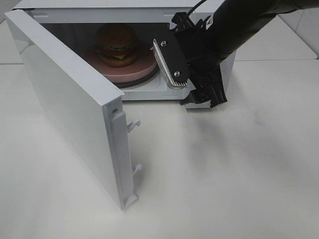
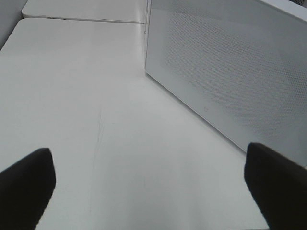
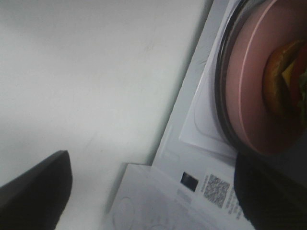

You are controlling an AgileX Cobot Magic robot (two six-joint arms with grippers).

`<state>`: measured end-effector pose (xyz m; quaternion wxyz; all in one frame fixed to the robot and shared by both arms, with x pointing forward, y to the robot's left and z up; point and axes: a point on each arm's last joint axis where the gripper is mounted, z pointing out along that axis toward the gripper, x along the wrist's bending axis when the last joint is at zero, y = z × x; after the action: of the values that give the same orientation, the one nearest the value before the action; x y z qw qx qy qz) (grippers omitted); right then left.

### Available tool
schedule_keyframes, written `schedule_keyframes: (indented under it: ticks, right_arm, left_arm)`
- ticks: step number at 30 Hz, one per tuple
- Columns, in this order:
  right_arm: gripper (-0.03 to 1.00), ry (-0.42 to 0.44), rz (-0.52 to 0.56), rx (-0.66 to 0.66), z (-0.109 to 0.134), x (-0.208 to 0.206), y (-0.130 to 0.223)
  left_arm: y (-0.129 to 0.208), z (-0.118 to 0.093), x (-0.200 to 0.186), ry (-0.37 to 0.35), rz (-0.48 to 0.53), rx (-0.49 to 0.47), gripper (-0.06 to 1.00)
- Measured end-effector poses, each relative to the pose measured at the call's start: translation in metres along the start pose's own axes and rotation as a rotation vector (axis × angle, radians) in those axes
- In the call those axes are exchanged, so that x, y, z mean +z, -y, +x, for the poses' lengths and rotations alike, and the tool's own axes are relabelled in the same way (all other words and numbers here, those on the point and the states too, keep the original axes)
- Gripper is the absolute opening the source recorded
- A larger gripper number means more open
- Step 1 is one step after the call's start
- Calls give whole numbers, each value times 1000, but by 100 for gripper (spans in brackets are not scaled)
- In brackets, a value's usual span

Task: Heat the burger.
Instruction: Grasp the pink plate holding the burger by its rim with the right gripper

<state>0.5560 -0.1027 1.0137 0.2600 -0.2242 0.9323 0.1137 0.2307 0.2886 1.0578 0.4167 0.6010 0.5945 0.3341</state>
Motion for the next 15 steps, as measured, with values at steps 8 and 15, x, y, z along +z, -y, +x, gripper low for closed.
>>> schedule_keyframes:
  ticks: [8, 15]
  right_arm:
    - [88, 19, -41, -117, -16, 17, -4]
    - [87, 55, -33, -150, -31, 38, -3]
  left_arm:
    - [0, 0, 0, 0, 0, 0, 99]
    - [0, 0, 0, 0, 0, 0, 99]
